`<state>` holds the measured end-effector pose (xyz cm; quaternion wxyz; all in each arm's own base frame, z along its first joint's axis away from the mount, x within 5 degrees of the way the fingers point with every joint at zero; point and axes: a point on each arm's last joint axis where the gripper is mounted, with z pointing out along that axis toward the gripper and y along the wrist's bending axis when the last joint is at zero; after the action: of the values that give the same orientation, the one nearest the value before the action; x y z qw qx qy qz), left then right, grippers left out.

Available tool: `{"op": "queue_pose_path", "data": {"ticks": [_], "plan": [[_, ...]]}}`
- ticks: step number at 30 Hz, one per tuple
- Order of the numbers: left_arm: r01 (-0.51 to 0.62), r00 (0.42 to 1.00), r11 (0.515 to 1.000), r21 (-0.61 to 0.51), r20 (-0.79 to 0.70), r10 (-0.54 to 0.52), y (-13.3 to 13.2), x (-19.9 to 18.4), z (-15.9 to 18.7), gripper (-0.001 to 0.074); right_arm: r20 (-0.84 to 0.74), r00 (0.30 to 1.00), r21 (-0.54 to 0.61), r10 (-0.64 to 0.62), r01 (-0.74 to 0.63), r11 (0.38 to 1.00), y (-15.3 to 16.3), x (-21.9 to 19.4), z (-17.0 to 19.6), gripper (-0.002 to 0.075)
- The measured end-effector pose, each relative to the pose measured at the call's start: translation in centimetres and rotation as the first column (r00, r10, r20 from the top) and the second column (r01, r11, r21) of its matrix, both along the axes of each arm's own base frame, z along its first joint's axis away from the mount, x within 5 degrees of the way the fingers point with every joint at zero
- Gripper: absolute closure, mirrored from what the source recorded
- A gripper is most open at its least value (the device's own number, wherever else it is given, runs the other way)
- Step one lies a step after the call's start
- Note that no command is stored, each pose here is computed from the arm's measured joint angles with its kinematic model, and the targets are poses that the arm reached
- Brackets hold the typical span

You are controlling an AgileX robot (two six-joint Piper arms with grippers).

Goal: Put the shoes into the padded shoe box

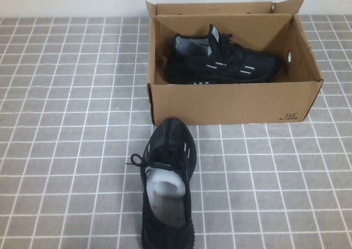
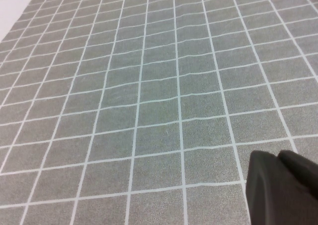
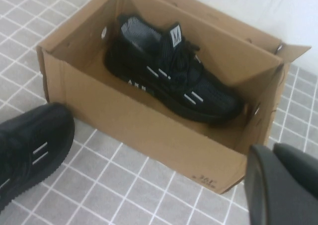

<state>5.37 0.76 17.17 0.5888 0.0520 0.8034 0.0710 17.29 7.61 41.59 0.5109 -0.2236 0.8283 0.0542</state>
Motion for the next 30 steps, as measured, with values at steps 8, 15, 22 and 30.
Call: {"op": "queue_pose_path", "data": {"ticks": [8, 15, 22, 30], "plan": [[0.0, 1.0, 1.0, 0.0, 0.0, 0.0, 0.0, 0.0, 0.0, 0.0735, -0.023, 0.999, -0.006, -0.022, 0.022, 1.0, -0.2, 0.5, -0.6, 0.0734], [0.0, 1.0, 1.0, 0.0, 0.0, 0.0, 0.0, 0.0, 0.0, 0.0735, 0.182, 0.96, 0.171, -0.214, 0.183, 0.968, -4.5, -3.0, -1.0, 0.0734], [0.0, 1.0, 1.0, 0.0, 0.0, 0.0, 0.0, 0.0, 0.0, 0.0735, 0.318, 0.861, 0.269, -0.396, 0.318, 0.909, -7.4, -8.7, -7.8, 0.0734], [-0.001, 1.0, 1.0, 0.0, -0.002, 0.001, 0.0, 0.0, 0.0, 0.0735, 0.339, 0.809, 0.272, -0.479, 0.403, 0.874, -8.0, -12.2, -17.3, 0.0734]]}}
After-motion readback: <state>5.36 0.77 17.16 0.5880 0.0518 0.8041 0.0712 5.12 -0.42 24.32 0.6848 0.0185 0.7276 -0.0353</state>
